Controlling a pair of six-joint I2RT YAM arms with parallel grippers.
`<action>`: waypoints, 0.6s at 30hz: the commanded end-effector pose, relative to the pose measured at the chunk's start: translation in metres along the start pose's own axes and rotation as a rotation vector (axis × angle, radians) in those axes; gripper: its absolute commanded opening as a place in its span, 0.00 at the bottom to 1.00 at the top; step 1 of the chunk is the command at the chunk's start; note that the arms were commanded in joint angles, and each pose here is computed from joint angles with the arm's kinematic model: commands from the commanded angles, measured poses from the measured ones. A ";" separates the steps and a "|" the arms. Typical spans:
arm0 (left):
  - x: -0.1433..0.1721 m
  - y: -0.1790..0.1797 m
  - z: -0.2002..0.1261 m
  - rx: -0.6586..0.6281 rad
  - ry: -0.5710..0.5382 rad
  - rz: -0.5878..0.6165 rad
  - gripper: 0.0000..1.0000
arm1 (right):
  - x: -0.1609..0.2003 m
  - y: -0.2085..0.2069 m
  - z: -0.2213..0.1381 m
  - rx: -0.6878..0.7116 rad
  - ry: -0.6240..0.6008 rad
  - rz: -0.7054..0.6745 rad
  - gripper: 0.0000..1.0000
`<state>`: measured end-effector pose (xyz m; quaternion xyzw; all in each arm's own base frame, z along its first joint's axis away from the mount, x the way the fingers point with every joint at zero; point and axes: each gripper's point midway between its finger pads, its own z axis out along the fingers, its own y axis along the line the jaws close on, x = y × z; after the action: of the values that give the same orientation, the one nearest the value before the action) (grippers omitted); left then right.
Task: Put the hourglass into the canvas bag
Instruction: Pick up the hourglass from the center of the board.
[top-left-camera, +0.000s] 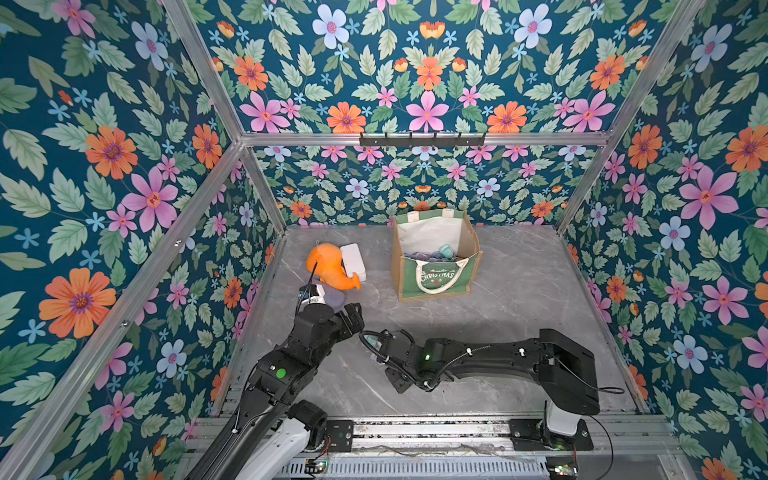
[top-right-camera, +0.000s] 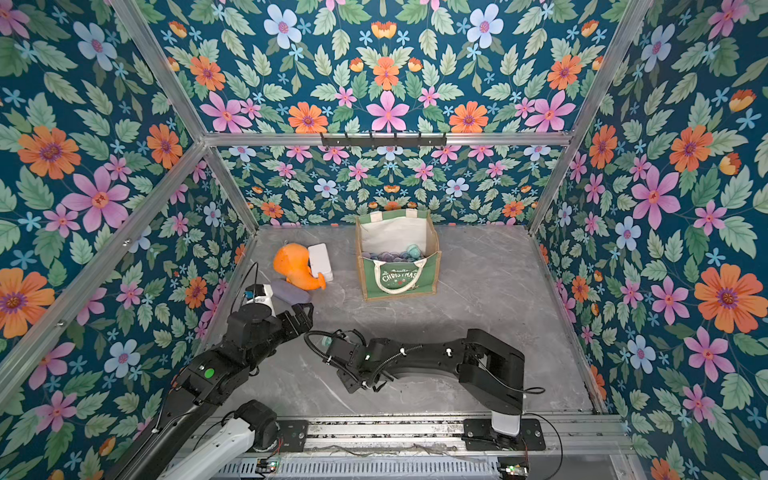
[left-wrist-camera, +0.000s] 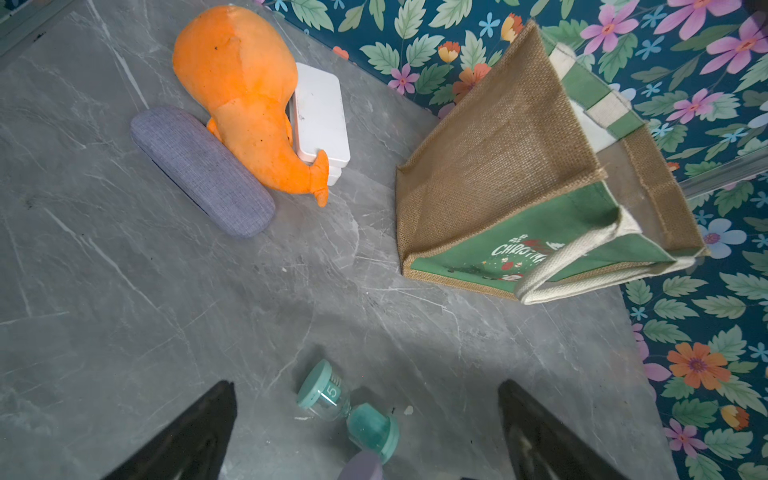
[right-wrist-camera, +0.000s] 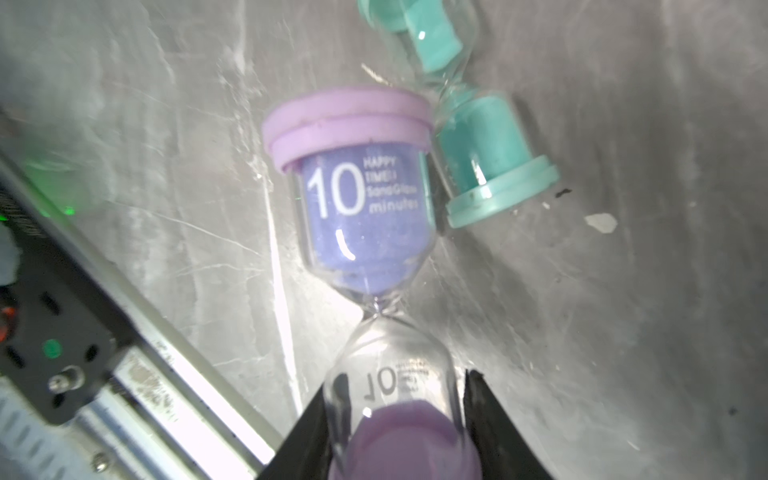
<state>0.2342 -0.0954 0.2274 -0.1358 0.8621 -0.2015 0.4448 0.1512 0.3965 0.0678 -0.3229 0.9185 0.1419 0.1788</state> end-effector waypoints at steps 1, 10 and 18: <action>-0.008 0.001 -0.005 -0.017 -0.021 0.018 1.00 | -0.010 -0.004 -0.014 -0.015 -0.040 0.020 0.41; -0.034 -0.019 -0.015 0.018 -0.066 0.051 1.00 | -0.055 -0.038 -0.084 -0.055 -0.186 0.116 0.41; -0.049 -0.053 -0.006 0.109 -0.065 0.089 1.00 | -0.105 -0.094 -0.151 0.003 -0.323 0.179 0.41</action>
<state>0.2537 -0.1100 0.2765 -0.1003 0.8511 -0.2066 0.4721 0.2419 0.3395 0.2225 -0.2102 0.9033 0.2219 0.3009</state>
